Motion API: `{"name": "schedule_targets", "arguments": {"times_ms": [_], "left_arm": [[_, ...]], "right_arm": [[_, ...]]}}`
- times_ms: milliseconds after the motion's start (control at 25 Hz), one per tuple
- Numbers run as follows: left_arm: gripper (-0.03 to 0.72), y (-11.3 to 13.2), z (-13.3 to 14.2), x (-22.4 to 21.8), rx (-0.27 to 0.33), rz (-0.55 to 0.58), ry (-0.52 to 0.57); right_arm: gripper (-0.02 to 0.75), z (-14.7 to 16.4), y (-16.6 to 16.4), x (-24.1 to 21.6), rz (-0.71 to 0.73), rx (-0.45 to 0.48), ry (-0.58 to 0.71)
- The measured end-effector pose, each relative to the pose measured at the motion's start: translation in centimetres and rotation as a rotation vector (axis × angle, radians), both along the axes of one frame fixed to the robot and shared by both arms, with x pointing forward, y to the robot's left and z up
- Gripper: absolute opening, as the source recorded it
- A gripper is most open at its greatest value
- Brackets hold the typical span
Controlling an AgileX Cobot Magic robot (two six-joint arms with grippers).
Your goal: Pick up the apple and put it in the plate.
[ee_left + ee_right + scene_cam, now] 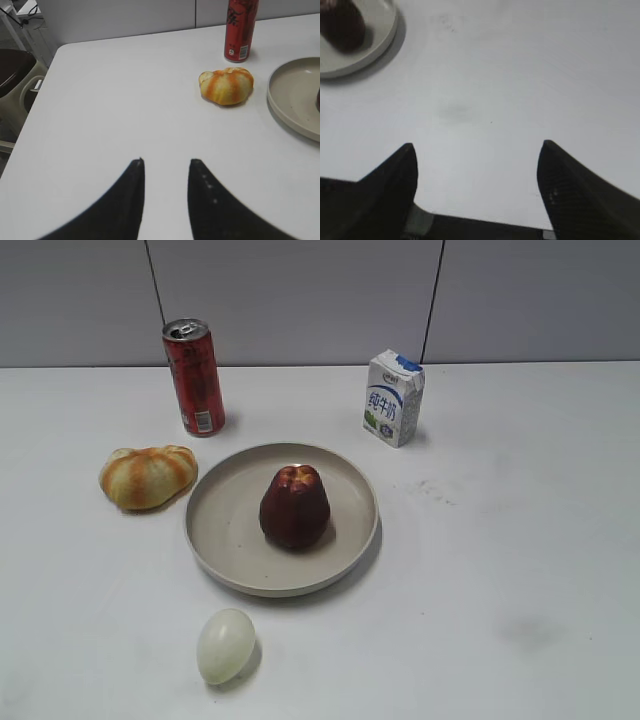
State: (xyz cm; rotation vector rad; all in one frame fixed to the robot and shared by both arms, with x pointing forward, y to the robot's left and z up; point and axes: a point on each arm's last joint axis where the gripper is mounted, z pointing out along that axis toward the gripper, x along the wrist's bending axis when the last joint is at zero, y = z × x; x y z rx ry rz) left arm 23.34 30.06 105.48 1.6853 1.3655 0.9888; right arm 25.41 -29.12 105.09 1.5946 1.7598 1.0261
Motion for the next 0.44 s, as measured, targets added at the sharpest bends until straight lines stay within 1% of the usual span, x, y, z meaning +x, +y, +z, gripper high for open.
{"name": "schedule_targets", "arguments": {"times_ms": [80,160,440], "left_arm": [[0.236,0.0,0.0,0.0,0.000,0.000,0.000],[0.236,0.0,0.0,0.0,0.000,0.000,0.000],[0.236,0.0,0.0,0.0,-0.001,0.000,0.000]], "right_arm": [[0.589,0.1,-0.2,-0.9,-0.042,0.008,-0.064],[0.589,0.1,-0.2,-1.7,-0.053,0.016,-0.116],[0.589,0.1,-0.1,-2.0,-0.047,0.032,-0.132]]}}
